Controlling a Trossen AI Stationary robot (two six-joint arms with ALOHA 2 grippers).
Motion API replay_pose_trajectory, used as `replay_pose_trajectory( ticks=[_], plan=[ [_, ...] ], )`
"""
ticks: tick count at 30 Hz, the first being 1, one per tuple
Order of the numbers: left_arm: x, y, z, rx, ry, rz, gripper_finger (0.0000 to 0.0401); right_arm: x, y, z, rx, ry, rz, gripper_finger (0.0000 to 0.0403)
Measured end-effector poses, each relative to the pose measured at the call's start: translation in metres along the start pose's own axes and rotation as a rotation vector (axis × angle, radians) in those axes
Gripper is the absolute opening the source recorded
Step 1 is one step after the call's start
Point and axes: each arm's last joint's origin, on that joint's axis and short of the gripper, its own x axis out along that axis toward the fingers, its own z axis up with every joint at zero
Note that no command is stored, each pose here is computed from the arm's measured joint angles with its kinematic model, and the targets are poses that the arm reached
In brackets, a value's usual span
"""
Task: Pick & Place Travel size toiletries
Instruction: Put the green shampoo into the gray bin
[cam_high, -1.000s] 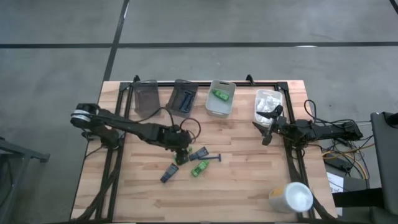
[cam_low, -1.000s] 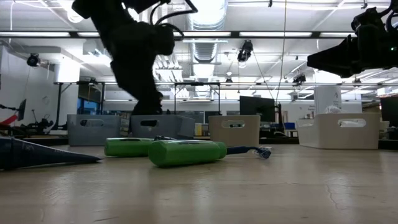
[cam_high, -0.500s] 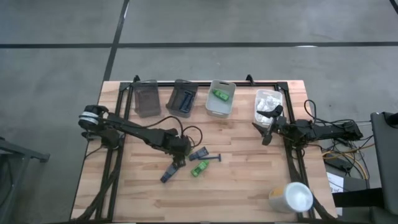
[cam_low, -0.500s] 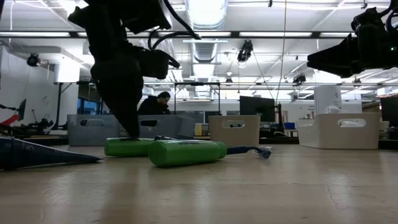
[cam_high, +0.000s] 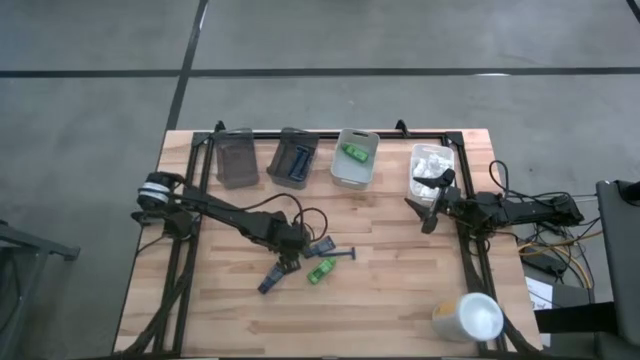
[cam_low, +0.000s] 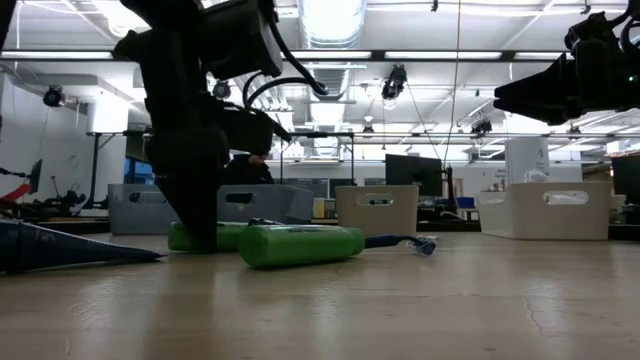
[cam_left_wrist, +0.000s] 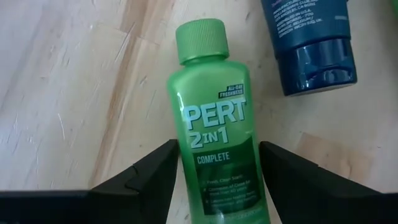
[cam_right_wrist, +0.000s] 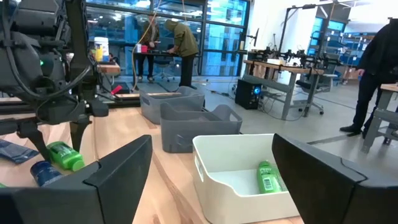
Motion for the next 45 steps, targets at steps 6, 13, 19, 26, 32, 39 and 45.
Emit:
replay_pose_trajectory(
  ticks=[6, 13, 19, 26, 32, 39, 45],
  plan=[
    [-0.004, 0.001, -0.001, 0.032, 0.001, -0.004, 0.0178, 0.0, 0.0, 0.0, 0.002, 0.0, 0.0, 0.0345],
    [-0.005, 0.002, -0.001, 0.014, 0.0, -0.003, 0.0133, 0.0, 0.0, 0.0, 0.0, 0.0, 0.0, 0.0359],
    [-0.007, 0.002, -0.001, -0.021, -0.005, -0.007, 0.0138, 0.0, 0.0, 0.0, 0.001, 0.0, 0.0, 0.035],
    [-0.024, 0.002, 0.003, -0.143, -0.053, -0.04, 0.0138, 0.0, 0.0, 0.0, 0.0, 0.0, -0.001, 0.0329],
    [-0.048, 0.003, 0.008, -0.186, -0.13, -0.078, 0.0138, 0.0, 0.0, 0.0, 0.001, 0.0, -0.001, 0.0328],
    [-0.077, 0.004, 0.022, -0.216, -0.309, -0.035, 0.0138, 0.0, 0.0, 0.0, 0.001, 0.0, -0.001, 0.0351],
    [-0.101, 0.005, 0.047, -0.165, -0.495, -0.037, 0.0138, 0.0, 0.0, 0.0, 0.002, 0.0, -0.001, 0.0361]
  ],
)
